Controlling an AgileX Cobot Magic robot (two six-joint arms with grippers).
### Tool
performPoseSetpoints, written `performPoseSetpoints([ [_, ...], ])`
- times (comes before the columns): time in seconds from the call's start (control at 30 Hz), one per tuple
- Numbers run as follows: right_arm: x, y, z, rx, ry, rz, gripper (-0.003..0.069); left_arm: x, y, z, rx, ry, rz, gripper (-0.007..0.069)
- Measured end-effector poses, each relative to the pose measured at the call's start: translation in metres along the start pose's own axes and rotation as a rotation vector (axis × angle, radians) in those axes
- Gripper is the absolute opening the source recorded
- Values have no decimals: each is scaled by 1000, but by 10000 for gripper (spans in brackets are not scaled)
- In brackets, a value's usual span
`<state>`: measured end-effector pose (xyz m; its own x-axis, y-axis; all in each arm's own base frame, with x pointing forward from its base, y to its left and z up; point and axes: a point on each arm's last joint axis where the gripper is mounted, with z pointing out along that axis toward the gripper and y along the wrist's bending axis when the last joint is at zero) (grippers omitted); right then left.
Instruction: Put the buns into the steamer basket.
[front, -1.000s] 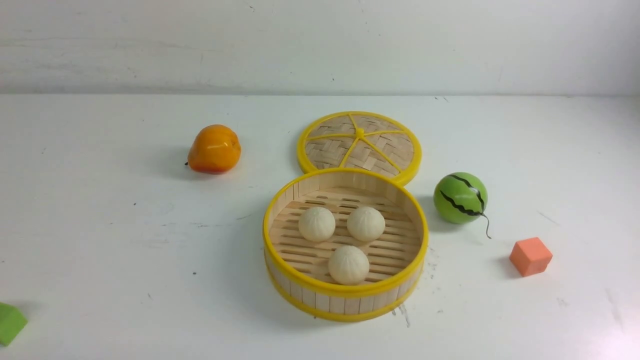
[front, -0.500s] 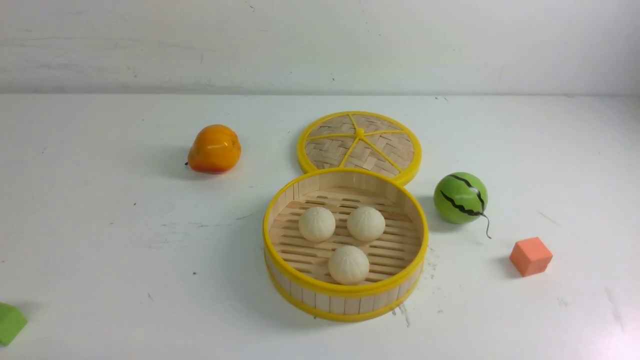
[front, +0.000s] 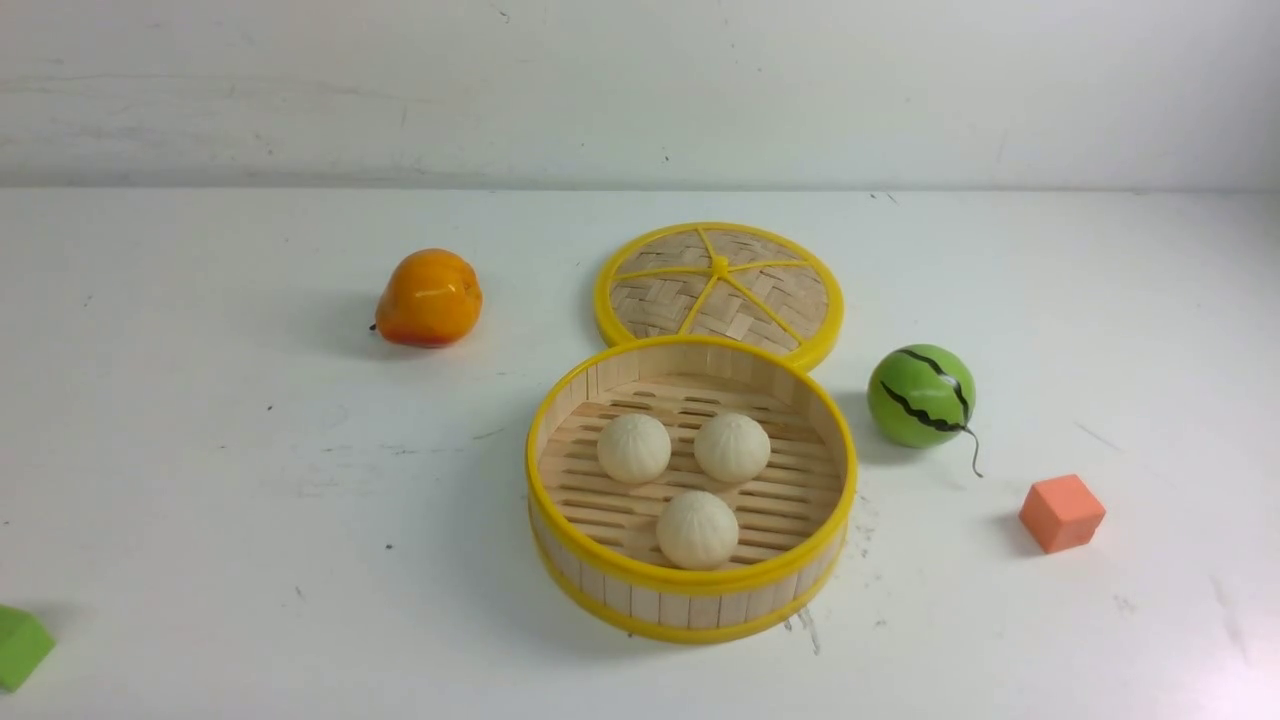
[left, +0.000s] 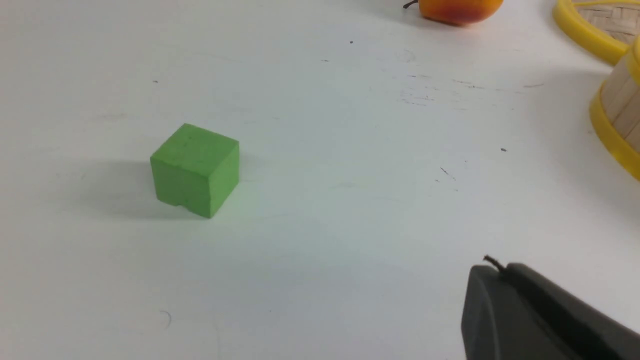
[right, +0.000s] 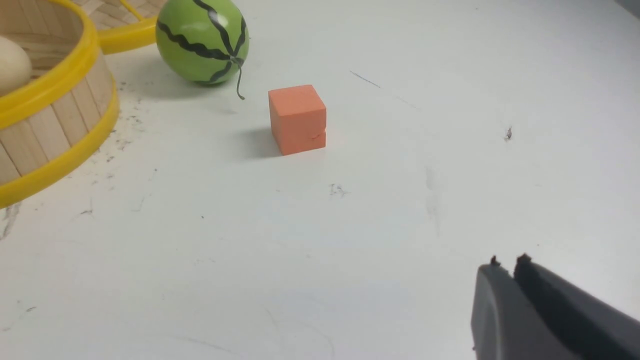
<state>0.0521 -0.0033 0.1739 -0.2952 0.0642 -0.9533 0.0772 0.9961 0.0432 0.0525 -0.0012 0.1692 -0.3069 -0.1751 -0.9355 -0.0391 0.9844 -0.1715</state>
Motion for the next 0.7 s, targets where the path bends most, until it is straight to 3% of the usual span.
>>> performPoseSetpoints([
  [0.7, 0, 0, 0, 0, 0, 0, 82, 0, 0, 0, 0, 0, 0, -6],
])
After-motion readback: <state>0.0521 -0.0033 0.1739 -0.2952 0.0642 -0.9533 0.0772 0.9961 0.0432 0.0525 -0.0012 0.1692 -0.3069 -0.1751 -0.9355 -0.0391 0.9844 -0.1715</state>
